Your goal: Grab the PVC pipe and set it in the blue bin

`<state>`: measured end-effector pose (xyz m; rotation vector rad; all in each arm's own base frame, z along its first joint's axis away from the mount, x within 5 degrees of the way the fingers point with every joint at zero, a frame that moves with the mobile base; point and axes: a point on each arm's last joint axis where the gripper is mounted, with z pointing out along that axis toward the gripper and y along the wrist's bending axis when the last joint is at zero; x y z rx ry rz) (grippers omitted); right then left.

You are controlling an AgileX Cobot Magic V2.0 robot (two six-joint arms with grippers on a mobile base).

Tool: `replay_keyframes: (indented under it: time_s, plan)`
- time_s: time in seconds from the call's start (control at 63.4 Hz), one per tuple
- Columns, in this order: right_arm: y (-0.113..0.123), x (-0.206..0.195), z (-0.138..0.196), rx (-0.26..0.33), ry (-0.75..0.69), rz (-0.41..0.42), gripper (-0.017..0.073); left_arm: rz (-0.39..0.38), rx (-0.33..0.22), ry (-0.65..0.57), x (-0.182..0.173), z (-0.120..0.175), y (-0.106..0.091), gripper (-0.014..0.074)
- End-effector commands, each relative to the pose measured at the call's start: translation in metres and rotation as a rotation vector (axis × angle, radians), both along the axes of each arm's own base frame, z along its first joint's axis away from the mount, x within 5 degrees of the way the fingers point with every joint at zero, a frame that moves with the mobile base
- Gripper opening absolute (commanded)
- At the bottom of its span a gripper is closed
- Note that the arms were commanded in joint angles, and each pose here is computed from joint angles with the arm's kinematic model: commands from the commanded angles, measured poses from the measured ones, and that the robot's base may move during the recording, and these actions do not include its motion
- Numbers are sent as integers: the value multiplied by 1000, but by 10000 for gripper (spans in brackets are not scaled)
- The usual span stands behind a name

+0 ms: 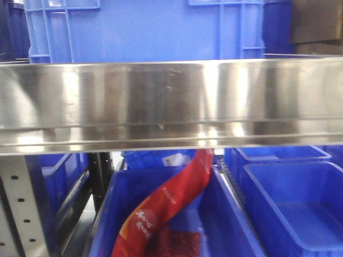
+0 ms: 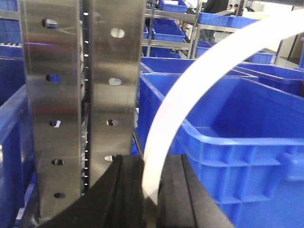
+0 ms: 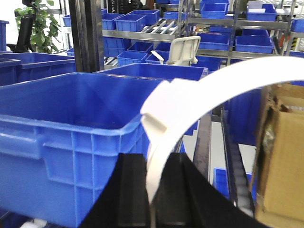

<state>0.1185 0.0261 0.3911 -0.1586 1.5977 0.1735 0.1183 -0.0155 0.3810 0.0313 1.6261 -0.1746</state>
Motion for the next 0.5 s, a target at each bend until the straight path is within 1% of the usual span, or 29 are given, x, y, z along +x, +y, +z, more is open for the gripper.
replay_keyframes:
  time_s: [0.0, 0.489]
  plan:
    - [0, -1, 2, -9, -33, -1, -167, 0, -9, -26, -1, 3, 0, -111]
    - [0, -1, 3, -9, -34, -1, -167, 0, -9, -26, -1, 3, 0, -111]
